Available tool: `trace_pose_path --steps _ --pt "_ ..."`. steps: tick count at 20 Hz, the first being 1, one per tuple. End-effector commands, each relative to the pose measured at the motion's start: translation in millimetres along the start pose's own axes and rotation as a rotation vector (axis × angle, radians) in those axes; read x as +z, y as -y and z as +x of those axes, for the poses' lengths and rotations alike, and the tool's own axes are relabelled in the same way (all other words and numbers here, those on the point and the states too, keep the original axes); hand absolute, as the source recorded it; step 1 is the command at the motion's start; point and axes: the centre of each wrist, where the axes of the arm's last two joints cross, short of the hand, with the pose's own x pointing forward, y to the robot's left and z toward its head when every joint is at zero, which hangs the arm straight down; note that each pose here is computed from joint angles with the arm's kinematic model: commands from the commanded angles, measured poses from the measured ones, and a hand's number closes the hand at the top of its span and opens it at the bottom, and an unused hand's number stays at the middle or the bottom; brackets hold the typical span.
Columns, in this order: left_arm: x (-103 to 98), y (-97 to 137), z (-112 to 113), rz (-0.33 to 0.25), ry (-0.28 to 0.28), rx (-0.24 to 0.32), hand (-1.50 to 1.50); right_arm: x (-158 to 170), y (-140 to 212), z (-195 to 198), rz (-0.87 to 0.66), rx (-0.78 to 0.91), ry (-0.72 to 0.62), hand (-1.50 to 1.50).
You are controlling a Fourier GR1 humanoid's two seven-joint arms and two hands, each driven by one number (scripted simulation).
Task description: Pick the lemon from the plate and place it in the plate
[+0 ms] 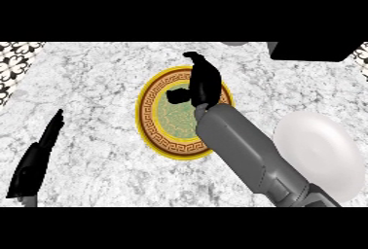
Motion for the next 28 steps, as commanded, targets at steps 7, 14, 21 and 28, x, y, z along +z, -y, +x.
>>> trace_pose_path --steps 7,14,21,28 --pt "10 -21 -10 0.026 -0.033 -0.015 0.00 -15 28 -16 -0.295 -0.284 -0.046 -1.50" --pt "16 -8 -13 0.054 -0.034 0.005 0.00 17 82 -84 -0.330 -0.485 0.015 -1.50" --pt "5 -6 1 0.050 -0.036 -0.014 0.00 39 143 -142 -0.349 -0.489 0.122 -1.50" --pt "5 1 -14 0.049 -0.012 0.015 0.00 58 168 -214 -0.354 -0.484 0.110 -1.50"
